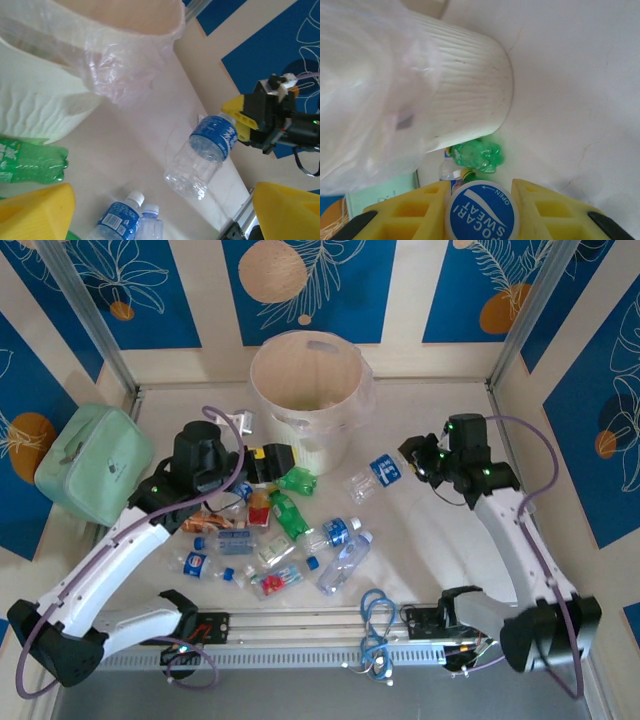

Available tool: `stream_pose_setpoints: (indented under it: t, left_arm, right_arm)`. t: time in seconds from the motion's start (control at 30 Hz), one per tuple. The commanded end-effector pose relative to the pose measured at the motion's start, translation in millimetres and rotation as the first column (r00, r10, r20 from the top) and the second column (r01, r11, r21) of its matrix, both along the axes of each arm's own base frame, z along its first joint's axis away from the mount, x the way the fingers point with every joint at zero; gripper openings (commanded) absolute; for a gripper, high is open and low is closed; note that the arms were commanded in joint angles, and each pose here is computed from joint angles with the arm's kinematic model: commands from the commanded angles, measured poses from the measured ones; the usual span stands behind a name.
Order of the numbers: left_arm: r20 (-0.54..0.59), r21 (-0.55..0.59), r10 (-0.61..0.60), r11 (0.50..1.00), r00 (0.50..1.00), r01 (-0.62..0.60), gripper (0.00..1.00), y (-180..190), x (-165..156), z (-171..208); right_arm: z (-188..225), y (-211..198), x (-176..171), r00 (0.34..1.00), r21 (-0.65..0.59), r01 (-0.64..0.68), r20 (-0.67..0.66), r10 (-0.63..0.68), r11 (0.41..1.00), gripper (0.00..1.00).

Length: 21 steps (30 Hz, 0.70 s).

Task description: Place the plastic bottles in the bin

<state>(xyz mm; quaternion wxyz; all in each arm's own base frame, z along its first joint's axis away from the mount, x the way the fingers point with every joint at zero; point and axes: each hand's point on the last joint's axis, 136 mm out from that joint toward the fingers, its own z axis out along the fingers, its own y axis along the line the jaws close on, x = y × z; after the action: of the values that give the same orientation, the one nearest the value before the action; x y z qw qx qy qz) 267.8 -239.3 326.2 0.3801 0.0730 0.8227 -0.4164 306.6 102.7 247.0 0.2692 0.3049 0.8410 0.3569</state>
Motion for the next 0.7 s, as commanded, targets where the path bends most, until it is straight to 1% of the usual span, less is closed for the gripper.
stream_pose_setpoints:
  t: [0.0,0.03,0.07,0.2,0.33,0.53,0.67]
  left_arm:
    - [0.029,-0.056,-0.083,0.995,0.996,0.084,0.94,-17,-3,20]
    - [0.026,-0.071,-0.099,0.992,0.995,0.100,0.96,-21,-5,22]
    - [0.031,-0.088,-0.117,0.989,0.993,0.119,1.00,-25,-6,25]
    - [0.037,-0.175,-0.218,0.959,0.975,0.221,1.00,-45,-18,35]
    - [0.040,-0.269,-0.340,0.902,0.940,0.338,1.00,-67,-33,44]
    - [0.021,-0.277,-0.414,0.872,0.910,0.403,1.00,-88,-44,39]
    - [0.032,-0.271,-0.444,0.859,0.896,0.435,1.00,-92,-51,40]
  right_arm:
    - [2,3,-18,0.999,0.004,-0.028,-0.016,0.028,1.000,0.32]
    - [7,6,-20,0.999,0.021,-0.044,-0.004,0.044,0.999,0.32]
    - [13,11,-21,0.998,0.036,-0.066,0.015,0.066,0.997,0.32]
    - [34,29,-26,0.985,0.067,-0.156,0.087,0.150,0.985,0.32]
    - [60,45,-30,0.960,0.080,-0.236,0.171,0.220,0.968,0.32]
    - [99,61,-31,0.929,0.085,-0.296,0.258,0.266,0.951,0.33]
    - [120,66,-29,0.912,0.095,-0.319,0.303,0.278,0.943,0.33]
